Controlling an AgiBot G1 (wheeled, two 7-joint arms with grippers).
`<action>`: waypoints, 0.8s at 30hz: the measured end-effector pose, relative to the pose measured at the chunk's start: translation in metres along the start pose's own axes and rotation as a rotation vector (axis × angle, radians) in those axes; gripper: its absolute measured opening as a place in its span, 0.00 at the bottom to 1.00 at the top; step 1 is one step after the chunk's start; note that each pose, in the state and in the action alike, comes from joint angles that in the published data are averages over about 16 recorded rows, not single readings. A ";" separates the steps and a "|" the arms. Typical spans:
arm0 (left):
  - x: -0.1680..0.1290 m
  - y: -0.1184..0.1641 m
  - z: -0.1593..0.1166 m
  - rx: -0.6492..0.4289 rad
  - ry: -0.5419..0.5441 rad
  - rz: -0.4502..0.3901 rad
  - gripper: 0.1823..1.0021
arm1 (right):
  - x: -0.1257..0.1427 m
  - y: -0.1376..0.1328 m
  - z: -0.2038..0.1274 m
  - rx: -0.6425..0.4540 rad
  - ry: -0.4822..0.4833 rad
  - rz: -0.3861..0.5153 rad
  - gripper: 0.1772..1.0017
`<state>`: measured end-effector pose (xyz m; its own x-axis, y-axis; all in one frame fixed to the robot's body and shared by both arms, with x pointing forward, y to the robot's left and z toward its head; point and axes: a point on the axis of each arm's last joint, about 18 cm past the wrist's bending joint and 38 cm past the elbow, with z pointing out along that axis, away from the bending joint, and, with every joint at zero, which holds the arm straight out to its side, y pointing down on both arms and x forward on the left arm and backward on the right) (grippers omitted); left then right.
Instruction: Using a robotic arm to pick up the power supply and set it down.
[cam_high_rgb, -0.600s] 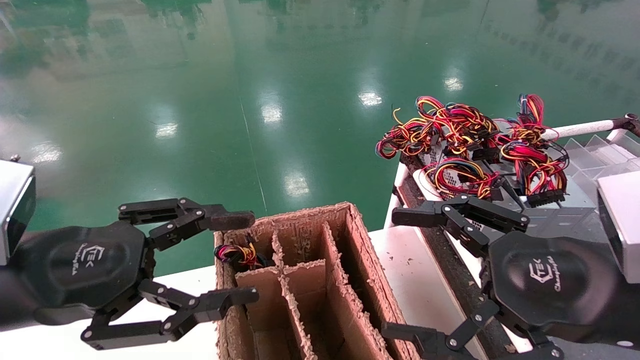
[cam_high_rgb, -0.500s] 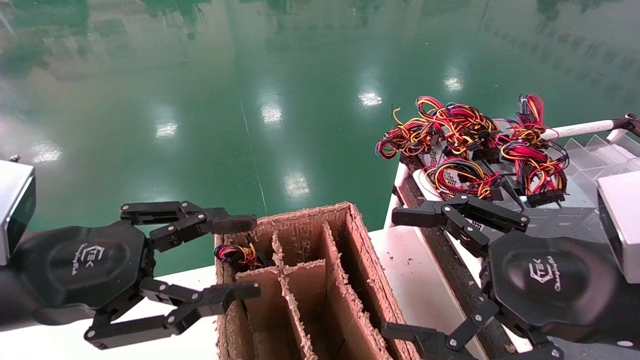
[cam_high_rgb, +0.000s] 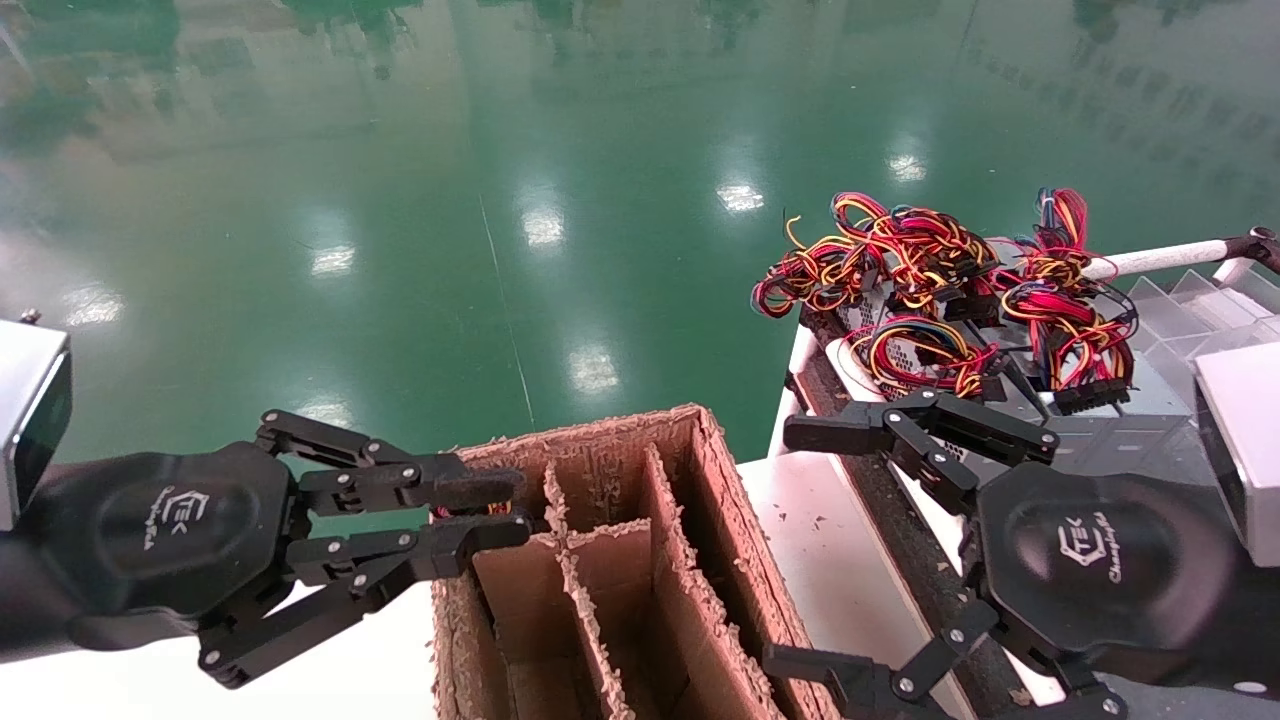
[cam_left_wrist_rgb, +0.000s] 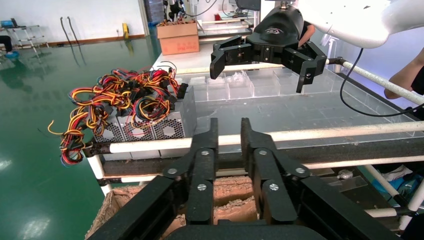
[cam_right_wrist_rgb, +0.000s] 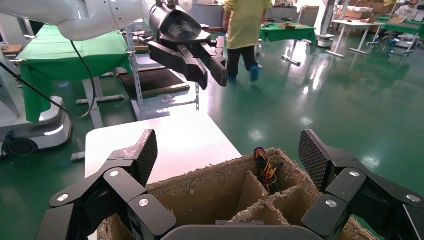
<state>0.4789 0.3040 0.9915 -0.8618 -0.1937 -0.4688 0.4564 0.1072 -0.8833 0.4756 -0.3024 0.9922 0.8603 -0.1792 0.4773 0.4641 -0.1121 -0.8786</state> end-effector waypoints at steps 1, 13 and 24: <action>0.000 0.000 0.000 0.000 0.000 0.000 0.21 | 0.000 0.000 0.000 0.000 0.000 0.000 1.00; 0.000 0.000 0.000 0.000 0.000 0.000 0.04 | 0.000 0.000 0.000 0.000 0.000 0.000 1.00; 0.000 0.000 0.000 0.000 0.000 0.000 0.03 | 0.000 0.000 0.000 0.000 0.000 0.000 1.00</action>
<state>0.4789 0.3040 0.9916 -0.8618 -0.1938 -0.4688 0.4564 0.1072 -0.8833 0.4756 -0.3024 0.9922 0.8603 -0.1792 0.4773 0.4641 -0.1122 -0.8786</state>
